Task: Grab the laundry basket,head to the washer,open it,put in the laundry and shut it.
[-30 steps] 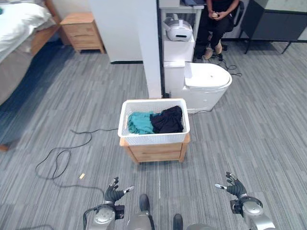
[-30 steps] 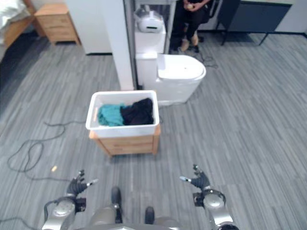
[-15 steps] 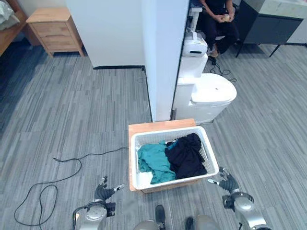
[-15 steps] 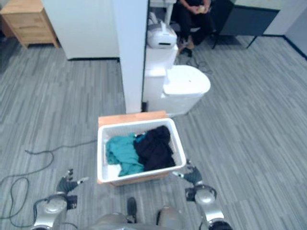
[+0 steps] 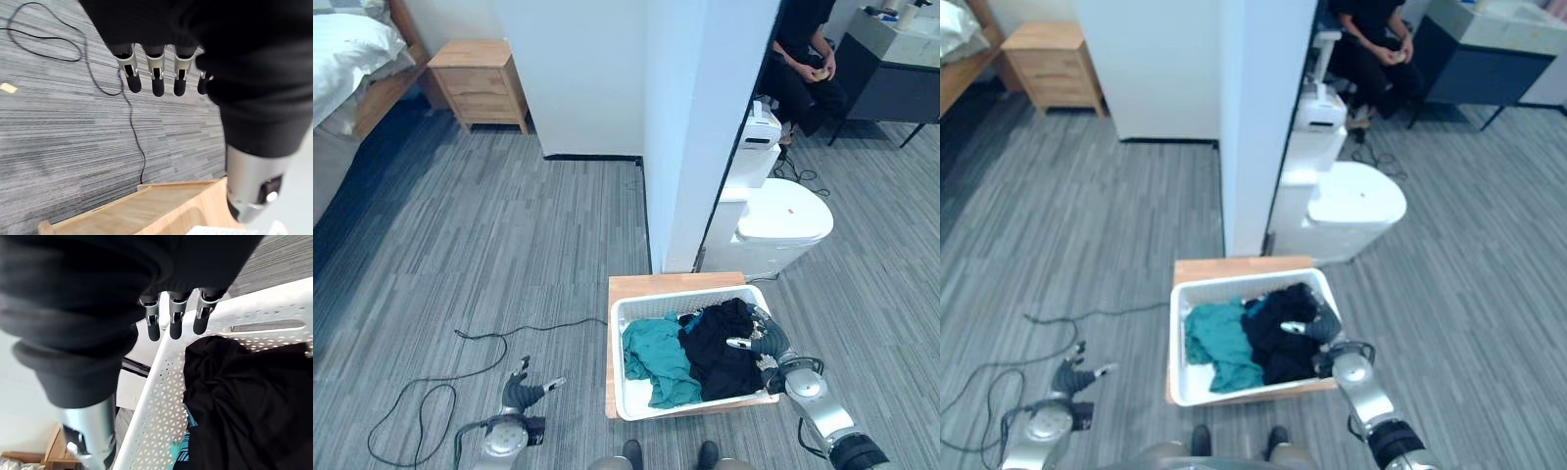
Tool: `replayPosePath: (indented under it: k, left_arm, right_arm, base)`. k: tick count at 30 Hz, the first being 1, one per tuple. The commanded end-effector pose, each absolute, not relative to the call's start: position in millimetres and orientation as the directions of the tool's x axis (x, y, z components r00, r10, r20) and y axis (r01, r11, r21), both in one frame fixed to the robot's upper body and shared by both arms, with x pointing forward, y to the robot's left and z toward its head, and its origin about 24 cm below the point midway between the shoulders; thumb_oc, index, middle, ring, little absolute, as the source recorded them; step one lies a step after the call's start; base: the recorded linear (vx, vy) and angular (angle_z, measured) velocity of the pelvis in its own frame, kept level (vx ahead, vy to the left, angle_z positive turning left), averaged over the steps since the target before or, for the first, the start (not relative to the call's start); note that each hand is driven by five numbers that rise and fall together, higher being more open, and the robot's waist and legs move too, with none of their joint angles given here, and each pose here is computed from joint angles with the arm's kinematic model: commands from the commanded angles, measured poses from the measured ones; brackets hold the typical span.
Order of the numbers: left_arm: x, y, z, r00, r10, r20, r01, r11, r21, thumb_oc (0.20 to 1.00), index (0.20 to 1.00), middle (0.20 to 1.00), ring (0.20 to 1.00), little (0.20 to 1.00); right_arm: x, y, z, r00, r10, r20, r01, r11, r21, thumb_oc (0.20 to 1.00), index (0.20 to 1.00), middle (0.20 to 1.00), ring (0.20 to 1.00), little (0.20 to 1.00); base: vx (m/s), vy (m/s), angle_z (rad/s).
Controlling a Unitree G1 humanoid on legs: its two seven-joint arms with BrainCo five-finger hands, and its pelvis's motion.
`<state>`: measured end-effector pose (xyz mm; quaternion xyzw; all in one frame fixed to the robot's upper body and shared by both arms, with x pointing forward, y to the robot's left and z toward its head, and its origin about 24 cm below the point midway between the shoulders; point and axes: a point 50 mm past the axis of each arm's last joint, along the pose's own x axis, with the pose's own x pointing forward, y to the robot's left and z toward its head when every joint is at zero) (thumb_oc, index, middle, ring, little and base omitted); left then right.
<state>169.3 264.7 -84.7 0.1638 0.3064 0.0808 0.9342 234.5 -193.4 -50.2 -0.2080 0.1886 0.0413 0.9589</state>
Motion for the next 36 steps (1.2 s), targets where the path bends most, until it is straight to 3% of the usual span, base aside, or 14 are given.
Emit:
replayPosePath:
  k: [1,5,11,15,23,24,25,36]
  left_arm:
    - [185,261,-77,0.836,0.247,-0.49,-0.029,0.912,0.41,1.0,1.0,1.0,1.0,1.0]
    - [196,244,-72,0.865,0.217,-0.452,-0.029,0.921,0.388,1.0,1.0,1.0,1.0,1.0]
    - [212,224,-65,0.897,0.169,-0.408,0.008,0.918,0.397,1.0,1.0,1.0,1.0,1.0]
    - [243,217,-55,0.912,0.247,-0.328,-0.045,0.854,0.518,1.0,1.0,1.0,1.0,1.0]
    - [262,206,-57,0.902,0.282,-0.326,-0.06,0.831,0.553,1.0,1.0,1.0,1.0,1.0]
    - [264,204,-58,0.901,0.277,-0.335,-0.054,0.836,0.547,1.0,1.0,1.0,1.0,1.0]
    - [268,198,-56,0.908,0.249,-0.337,-0.04,0.852,0.523,0.2,0.2,0.2,0.2,0.2]
    - [275,189,-20,0.966,0.163,-0.203,-0.089,0.94,0.33,0.2,0.2,0.2,0.2,0.2]
  right_arm:
    - [245,-212,-35,0.953,-0.093,-0.288,-0.06,0.874,-0.482,1.0,1.0,1.0,1.0,1.0]
    - [254,-239,-19,0.951,-0.24,-0.196,0.098,0.833,-0.545,1.0,1.0,1.0,1.0,1.0]
    - [266,-245,-8,0.955,-0.253,-0.156,0.112,0.792,-0.6,1.0,1.0,1.0,1.0,1.0]
    - [292,-230,-10,0.953,-0.226,-0.2,0.061,0.794,-0.605,1.0,1.0,1.0,1.0,1.0]
    - [313,-196,-18,0.945,-0.178,-0.276,-0.009,0.826,-0.564,1.0,1.0,1.0,1.0,1.0]
    - [314,-193,-19,0.942,-0.178,-0.286,-0.009,0.837,-0.548,0.504,0.504,0.504,0.504,0.504]
    - [316,-186,-20,0.939,-0.167,-0.301,-0.002,0.871,-0.491,0.2,0.2,0.2,0.2,0.2]
    - [301,-184,2,0.982,-0.102,-0.159,0.046,0.946,-0.322,0.2,0.2,0.2,0.2,0.2]
  base:
    - [0.0,0.0,0.0]
    - [0.0,-0.039,-0.08]
    - [-0.06,-0.043,-0.04]
    - [-0.28,-0.078,0.01]
    - [-0.12,-0.05,0.05]
    - [-0.08,-0.025,0.18]
    - [-0.06,-0.028,0.11]
    - [-0.01,-0.063,0.02]
